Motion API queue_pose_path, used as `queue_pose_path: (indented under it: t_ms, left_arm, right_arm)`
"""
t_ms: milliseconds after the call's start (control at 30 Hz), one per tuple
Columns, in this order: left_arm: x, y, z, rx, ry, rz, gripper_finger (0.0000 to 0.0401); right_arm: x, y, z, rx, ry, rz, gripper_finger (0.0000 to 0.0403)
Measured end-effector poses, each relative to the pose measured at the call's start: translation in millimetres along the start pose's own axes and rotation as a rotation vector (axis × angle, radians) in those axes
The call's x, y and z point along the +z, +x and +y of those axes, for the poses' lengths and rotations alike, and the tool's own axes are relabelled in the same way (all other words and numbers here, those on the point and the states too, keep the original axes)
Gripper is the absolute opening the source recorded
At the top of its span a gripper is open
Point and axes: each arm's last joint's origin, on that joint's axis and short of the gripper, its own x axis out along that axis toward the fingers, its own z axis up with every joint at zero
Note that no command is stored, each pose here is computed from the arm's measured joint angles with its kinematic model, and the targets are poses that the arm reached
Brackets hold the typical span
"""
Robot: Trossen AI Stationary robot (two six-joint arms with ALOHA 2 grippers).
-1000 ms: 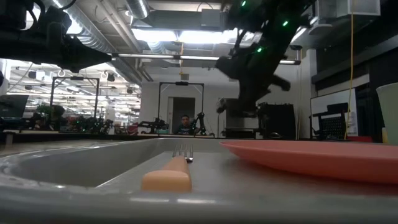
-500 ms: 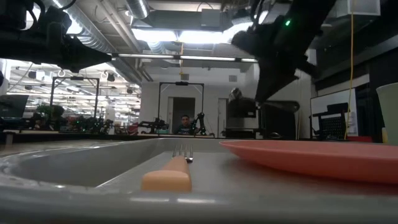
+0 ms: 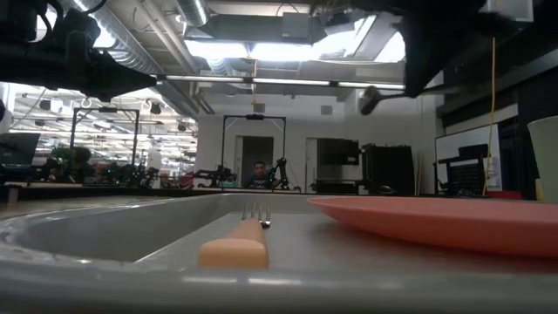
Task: Pick and place plate/cup/fork/spoon on tray
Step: Put the spoon on the right side of the pink plate on the light blue tray
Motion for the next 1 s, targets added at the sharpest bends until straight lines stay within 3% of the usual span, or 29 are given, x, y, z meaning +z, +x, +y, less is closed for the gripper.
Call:
queue_pose_path:
  t_ms: [200,633,1000]
  left_arm:
    - [0,0,0,0.000,0.000,0.000,0.0000]
    - [0,0,0,0.001,0.000,0.000,0.0000]
    - [0,0,0,0.000,0.000,0.000,0.0000]
  right_arm:
    - [-20,-10,7,-0.099,0.073,0.111,0.0000]
    - [-67,-29,5,-0.167,0.207,0.334,0.0000]
    - [-102,-22,10,-0.268,0.209,0.395,0.0000]
